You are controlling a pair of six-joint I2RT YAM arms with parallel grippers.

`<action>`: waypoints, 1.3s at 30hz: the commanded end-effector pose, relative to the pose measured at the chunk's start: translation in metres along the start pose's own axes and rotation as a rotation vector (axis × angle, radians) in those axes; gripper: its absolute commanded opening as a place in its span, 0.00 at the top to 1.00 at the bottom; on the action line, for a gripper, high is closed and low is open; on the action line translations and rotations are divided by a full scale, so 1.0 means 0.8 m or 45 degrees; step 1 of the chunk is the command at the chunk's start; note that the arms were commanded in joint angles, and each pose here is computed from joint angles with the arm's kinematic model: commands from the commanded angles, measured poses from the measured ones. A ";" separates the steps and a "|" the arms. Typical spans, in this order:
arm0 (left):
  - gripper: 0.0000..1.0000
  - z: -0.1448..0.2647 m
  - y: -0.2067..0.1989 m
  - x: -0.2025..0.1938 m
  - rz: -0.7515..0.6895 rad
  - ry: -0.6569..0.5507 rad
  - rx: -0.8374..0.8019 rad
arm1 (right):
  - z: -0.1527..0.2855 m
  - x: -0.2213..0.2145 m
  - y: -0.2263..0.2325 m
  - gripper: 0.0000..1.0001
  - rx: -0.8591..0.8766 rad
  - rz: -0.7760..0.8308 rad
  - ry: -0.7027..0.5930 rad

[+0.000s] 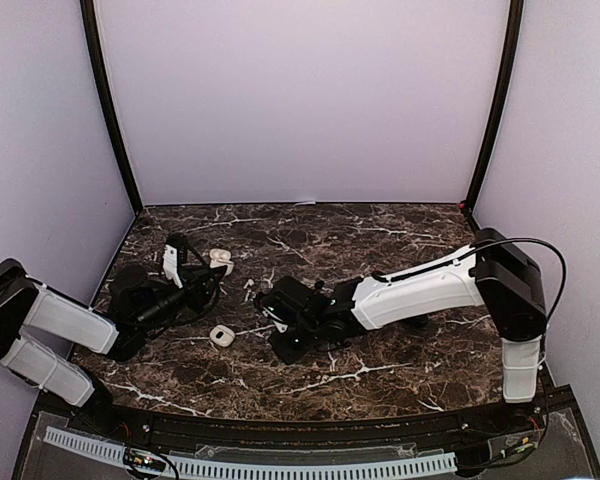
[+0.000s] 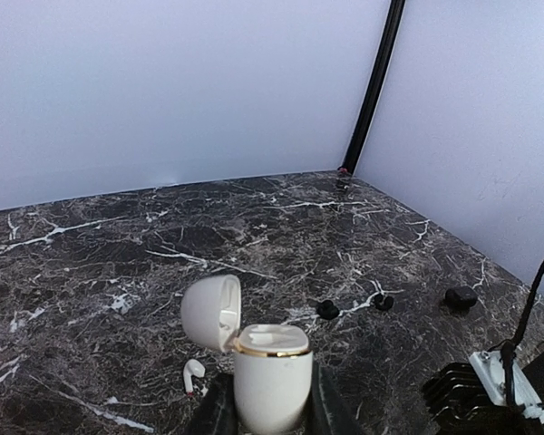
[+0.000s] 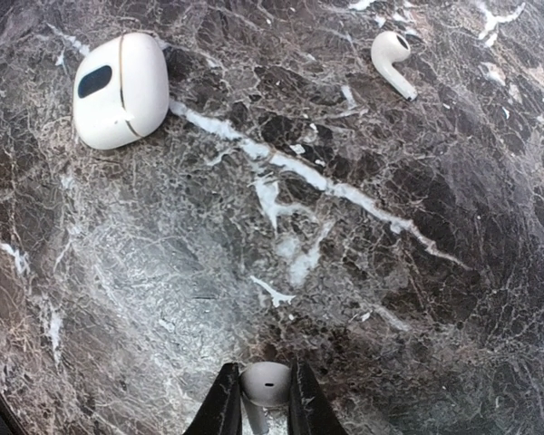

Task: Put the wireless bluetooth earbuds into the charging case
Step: Pick up the left earbud from the center of the board, then place the left earbud at the center of the board.

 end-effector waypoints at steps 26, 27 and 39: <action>0.86 0.018 -0.097 -0.019 -0.204 -0.020 -0.963 | 0.241 0.052 -0.006 0.88 0.308 -0.116 -1.301; 0.86 0.018 -0.101 -0.021 -0.217 -0.019 -0.978 | 0.242 0.053 -0.005 0.88 0.324 -0.107 -1.316; 0.88 0.028 -0.121 -0.030 -0.351 -0.043 -1.078 | 0.226 0.068 0.021 0.89 0.421 0.009 -1.375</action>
Point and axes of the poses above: each gripper's point midway between its finger pads, its own z axis back along the fingers, its own y axis along the line the jaws close on, x = y × z, the point moved 7 cm from there along z, back along the fingers, and after that the axes turned 13 degrees about z, right-handed, at the moved point
